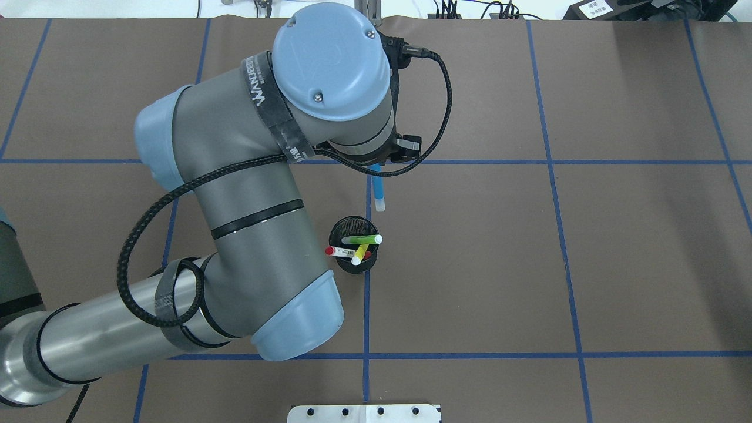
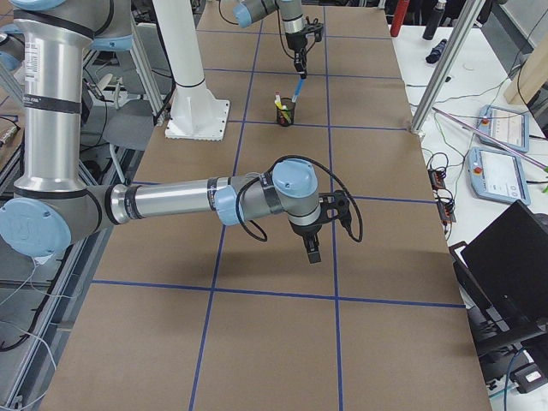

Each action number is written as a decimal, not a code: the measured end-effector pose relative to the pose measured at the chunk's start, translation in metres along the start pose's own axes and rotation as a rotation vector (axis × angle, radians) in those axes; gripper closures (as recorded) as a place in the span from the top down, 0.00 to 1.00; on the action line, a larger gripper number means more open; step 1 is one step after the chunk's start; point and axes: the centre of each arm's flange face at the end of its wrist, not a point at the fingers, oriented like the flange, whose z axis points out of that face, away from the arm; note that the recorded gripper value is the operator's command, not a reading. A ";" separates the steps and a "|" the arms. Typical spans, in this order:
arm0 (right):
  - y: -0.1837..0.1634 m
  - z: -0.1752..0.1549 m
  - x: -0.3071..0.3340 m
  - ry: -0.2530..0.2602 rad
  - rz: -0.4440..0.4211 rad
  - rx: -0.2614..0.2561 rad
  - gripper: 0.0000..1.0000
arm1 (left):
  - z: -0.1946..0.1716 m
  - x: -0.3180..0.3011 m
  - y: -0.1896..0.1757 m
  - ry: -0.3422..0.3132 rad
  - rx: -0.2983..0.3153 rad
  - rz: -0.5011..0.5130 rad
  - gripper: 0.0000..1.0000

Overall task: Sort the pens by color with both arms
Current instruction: 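Lift the blue pen up out of the cup with the left gripper, then carry the blue pen farther from the robot and set it down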

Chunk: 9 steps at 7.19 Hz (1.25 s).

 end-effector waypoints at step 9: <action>-0.003 0.003 -0.002 -0.001 -0.003 -0.004 1.00 | 0.160 0.055 -0.063 0.094 0.702 -0.111 0.00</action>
